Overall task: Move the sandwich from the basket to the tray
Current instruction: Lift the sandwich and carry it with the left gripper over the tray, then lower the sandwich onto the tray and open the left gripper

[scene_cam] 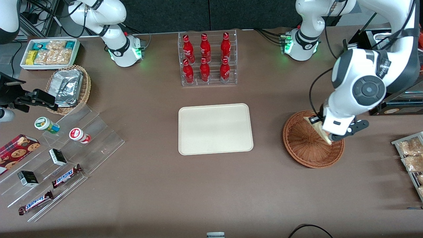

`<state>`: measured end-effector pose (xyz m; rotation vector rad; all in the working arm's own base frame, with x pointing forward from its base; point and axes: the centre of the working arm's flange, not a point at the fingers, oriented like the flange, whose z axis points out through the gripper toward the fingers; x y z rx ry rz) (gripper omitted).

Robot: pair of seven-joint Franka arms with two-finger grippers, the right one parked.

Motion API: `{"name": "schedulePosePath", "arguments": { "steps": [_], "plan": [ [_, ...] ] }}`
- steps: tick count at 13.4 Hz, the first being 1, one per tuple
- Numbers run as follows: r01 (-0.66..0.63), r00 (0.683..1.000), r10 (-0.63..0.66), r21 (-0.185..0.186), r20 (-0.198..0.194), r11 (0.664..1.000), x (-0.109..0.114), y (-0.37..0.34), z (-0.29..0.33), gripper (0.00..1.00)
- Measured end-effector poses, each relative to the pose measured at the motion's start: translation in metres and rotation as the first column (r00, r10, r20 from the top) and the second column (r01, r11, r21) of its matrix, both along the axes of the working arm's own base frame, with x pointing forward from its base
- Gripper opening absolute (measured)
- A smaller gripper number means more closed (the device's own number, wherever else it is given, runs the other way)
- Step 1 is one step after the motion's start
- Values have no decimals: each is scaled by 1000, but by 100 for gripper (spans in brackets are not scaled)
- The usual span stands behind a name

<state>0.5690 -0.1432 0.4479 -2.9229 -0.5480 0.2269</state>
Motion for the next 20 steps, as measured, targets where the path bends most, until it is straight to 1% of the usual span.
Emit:
{"name": "schedulePosePath", "arguments": {
  "steps": [3,5,7,10,12,14,15,17,20],
  "plan": [
    [92,996,-91,-33,25,995,-10,-55,20,15],
    [162,987,-161,-69,24,984,-21,-99,20,15],
    [222,975,-219,-132,35,966,-27,-145,15,15],
    [275,961,-272,-207,46,939,-35,-202,-7,15],
    [314,949,-306,-250,71,916,-42,-237,-27,15],
    [346,938,-335,-283,91,894,-50,-266,-51,15],
    [358,933,-347,-294,91,886,-53,-278,-63,15],
    [370,927,-367,-306,69,877,-59,-293,-87,15],
    [415,907,-417,-292,58,862,-72,-313,-109,15]
  ]
}}
